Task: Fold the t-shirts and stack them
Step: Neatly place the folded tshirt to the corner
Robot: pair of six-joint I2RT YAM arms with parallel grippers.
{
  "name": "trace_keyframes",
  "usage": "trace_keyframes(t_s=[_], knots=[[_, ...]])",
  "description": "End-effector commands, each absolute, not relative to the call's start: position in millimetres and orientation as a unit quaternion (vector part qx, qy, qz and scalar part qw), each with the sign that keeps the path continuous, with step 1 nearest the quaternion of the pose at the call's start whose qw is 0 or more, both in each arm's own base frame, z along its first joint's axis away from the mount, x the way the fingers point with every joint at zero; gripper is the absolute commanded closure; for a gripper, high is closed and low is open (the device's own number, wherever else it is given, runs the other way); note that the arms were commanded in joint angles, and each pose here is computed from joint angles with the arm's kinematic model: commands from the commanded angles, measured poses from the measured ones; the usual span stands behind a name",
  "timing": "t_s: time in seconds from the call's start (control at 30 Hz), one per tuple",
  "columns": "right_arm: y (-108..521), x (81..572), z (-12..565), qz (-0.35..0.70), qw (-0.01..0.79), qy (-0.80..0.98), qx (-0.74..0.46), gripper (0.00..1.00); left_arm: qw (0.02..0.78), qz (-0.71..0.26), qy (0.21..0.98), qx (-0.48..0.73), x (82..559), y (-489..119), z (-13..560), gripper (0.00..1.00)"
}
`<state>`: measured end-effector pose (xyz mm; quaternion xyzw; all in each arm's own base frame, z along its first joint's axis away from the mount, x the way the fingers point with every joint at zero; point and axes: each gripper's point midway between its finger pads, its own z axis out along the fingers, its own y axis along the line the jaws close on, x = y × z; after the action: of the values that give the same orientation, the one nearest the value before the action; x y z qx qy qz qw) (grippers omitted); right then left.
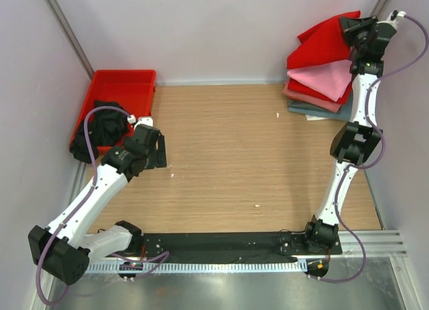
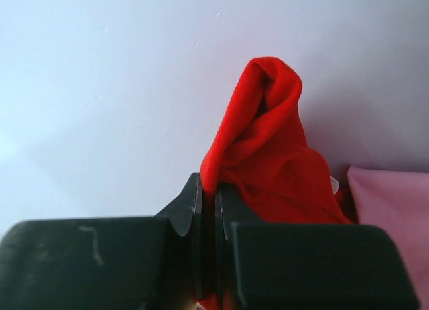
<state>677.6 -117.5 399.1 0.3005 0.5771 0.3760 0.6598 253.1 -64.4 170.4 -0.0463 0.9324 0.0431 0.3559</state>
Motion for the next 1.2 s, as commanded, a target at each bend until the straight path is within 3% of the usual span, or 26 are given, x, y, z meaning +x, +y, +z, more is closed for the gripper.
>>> trace_keyframes(t_s=[0.0,0.13,0.43,0.83,1.0,1.03,1.1,1.17], knots=[[-117.0,630.8,505.3,0.354,0.749,0.511,0.229,0.99,0.37,0.046,0.926,-0.058,259.1,-63.6,178.7,0.2],[-141.3,622.0,497.0,0.347,0.743,0.519,0.244,0.99,0.368,0.046,0.927,-0.058,258.5,-63.7,177.9,0.21],[-162.5,617.4,400.7,0.314,0.699,0.562,0.313,0.99,0.364,0.047,0.928,-0.057,258.6,-63.7,176.2,0.21],[-241.9,600.4,277.9,0.209,0.625,0.595,0.46,0.99,0.365,0.043,0.928,-0.058,257.3,-64.6,177.0,0.21],[-271.3,608.0,251.3,0.181,0.612,0.609,0.472,0.78,0.364,0.043,0.929,-0.057,257.1,-64.8,176.0,0.21],[-276.6,613.2,266.9,0.177,0.625,0.603,0.463,0.69,0.363,0.043,0.929,-0.057,257.1,-64.8,176.0,0.21],[-285.8,620.5,231.5,0.155,0.595,0.634,0.468,0.57,0.362,0.044,0.93,-0.057,256.9,-64.8,175.1,0.21],[-291.9,624.3,241.7,0.138,0.594,0.646,0.46,0.41,0.361,0.043,0.93,-0.056,256.5,-65.1,174.9,0.21]])
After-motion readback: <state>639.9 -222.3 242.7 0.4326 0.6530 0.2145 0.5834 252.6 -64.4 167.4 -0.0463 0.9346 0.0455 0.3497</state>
